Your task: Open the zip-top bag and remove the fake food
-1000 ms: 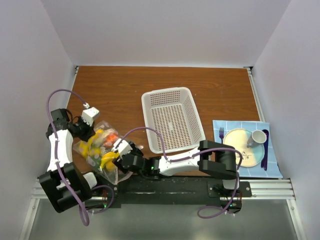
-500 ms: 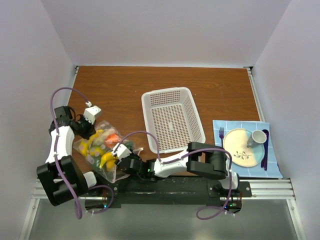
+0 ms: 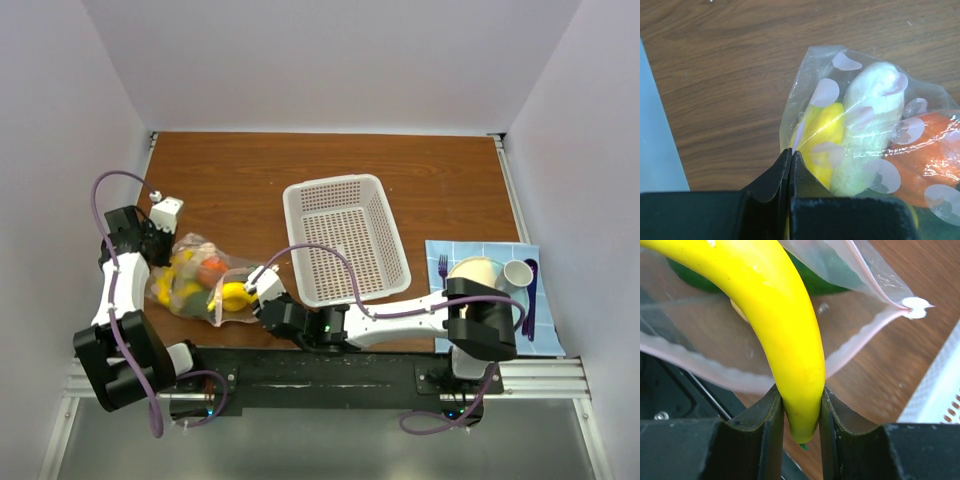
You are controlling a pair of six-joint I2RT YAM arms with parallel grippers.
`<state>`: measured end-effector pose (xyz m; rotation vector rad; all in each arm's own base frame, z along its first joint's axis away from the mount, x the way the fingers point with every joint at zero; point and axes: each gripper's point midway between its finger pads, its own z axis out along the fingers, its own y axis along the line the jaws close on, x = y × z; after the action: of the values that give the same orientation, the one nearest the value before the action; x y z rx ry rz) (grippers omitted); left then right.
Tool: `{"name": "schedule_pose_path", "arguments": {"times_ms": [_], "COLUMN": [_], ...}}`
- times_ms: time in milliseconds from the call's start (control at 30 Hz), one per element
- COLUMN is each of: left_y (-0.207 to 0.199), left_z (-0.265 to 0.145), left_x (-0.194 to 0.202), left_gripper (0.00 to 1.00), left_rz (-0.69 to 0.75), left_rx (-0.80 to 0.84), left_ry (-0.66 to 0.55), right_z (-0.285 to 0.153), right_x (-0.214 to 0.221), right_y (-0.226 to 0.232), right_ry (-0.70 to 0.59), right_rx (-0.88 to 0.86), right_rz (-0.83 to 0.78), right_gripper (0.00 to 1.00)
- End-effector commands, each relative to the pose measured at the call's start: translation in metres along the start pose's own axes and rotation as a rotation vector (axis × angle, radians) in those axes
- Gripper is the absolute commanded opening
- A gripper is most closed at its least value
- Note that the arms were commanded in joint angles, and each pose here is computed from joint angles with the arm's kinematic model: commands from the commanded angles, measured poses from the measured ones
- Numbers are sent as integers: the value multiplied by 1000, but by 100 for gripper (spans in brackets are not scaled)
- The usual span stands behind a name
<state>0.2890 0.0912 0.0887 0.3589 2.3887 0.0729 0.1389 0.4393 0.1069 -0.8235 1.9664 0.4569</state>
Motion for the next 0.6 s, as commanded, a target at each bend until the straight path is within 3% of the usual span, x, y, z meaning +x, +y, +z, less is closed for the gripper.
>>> {"name": "schedule_pose_path", "arguments": {"times_ms": [0,133,267,300,367,567], "left_y": [7,-12,-4,5,11,29], "left_z": [-17,-30,-41,-42,-43,-35], "left_x": [-22,-21,-19,-20,-18,-9], "left_gripper": [0,0,0,0,0,0], "left_rz": [-4,33,91,103,121,77], "left_rx": [-55,15,-57,-110,-144,-241], "left_ry": [-87,-100,-105,-107,-99,-70], "right_z": [-1,14,22,15,4,-63], "right_x": [16,21,7,15,-2,-34], "right_y": [-8,1,0,-9,-21,-63], "right_ry": [84,105,139,194,186,214], "right_rx": [52,54,122,159,216,309], "right_rz": [-36,-65,-109,-150,-160,-156], "right_gripper": [23,24,21,20,15,15]}}
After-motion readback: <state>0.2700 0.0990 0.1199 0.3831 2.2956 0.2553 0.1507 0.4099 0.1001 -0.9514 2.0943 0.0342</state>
